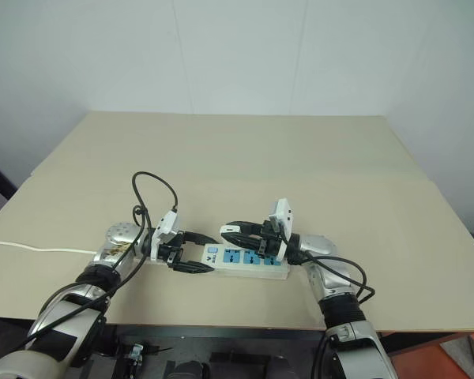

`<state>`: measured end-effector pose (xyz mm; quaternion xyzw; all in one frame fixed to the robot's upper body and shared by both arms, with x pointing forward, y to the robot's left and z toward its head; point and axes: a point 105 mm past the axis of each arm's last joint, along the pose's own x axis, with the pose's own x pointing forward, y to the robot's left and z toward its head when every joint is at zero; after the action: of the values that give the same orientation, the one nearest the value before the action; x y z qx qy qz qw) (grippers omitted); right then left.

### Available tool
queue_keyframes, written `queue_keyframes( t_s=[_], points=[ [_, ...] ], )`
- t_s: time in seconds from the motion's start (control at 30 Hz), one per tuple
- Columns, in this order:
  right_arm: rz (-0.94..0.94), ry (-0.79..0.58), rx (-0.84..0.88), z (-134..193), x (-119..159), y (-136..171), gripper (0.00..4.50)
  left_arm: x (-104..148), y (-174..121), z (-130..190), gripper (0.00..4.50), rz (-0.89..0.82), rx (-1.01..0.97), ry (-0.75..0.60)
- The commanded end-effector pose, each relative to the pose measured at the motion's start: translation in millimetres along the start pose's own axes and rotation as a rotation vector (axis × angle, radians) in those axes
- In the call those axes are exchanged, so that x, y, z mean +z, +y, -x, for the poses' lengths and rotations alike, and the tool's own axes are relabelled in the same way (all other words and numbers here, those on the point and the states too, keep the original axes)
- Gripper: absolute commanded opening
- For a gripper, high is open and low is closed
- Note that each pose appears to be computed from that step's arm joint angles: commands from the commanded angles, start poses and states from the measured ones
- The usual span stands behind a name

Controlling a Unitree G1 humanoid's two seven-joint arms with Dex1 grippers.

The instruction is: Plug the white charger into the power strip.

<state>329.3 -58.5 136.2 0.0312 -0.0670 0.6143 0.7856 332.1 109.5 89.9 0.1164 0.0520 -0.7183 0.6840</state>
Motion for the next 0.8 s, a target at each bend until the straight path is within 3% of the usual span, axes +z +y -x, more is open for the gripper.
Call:
queue_keyframes(
  t_s=[0.03,0.3,0.8],
  points=[
    [0.016,-0.01,0.02,-4.8,4.1,2.0,1.11,-3.3,-5.0,-4.9,3.21,0.001,-0.04,0.02],
    [0.004,-0.032,0.027,-10.3,9.9,2.4,1.11,-3.6,-5.1,-4.9,3.21,0.0,-0.036,0.016],
    [-0.008,0.062,-0.035,7.6,-18.6,-6.2,1.11,-2.9,-4.7,-5.0,3.21,-0.004,-0.032,0.01]
  ],
)
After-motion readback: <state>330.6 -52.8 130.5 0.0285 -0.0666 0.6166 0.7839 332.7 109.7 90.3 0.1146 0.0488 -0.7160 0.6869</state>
